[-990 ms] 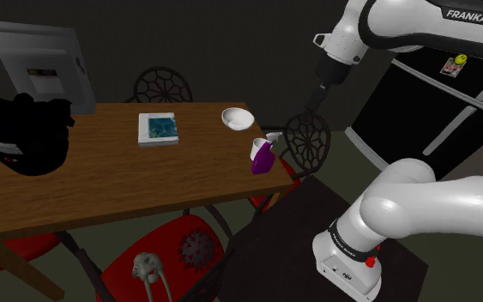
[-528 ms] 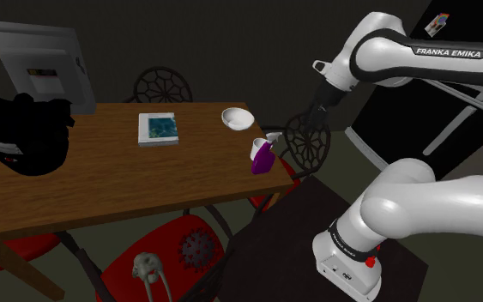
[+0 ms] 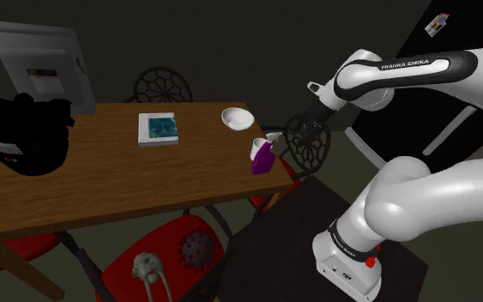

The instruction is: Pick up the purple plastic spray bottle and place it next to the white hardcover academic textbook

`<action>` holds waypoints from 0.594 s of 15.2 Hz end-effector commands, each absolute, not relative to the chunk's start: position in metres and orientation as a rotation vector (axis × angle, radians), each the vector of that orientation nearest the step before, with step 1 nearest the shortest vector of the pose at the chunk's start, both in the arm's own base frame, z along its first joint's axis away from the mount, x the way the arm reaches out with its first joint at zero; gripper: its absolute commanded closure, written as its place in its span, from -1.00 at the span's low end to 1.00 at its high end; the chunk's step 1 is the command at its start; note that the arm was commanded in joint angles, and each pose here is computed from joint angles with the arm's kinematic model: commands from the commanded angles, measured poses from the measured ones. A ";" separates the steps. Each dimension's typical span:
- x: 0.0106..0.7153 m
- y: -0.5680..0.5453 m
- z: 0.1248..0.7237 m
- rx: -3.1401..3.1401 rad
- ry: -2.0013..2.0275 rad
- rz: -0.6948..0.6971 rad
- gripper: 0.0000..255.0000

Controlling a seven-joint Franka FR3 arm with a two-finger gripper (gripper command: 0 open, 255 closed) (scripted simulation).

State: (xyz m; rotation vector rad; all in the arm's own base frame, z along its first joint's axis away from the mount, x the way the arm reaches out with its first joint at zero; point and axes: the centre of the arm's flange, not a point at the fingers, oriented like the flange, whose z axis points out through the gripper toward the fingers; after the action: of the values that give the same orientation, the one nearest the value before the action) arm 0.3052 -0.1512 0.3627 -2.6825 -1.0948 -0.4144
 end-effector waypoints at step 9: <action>0.364 -0.213 0.242 -2.416 -1.420 -0.595 -1.00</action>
State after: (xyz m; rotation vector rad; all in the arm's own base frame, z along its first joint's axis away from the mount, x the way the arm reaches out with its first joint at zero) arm 0.3577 -0.2069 0.2518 -2.4434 -1.3770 -0.5749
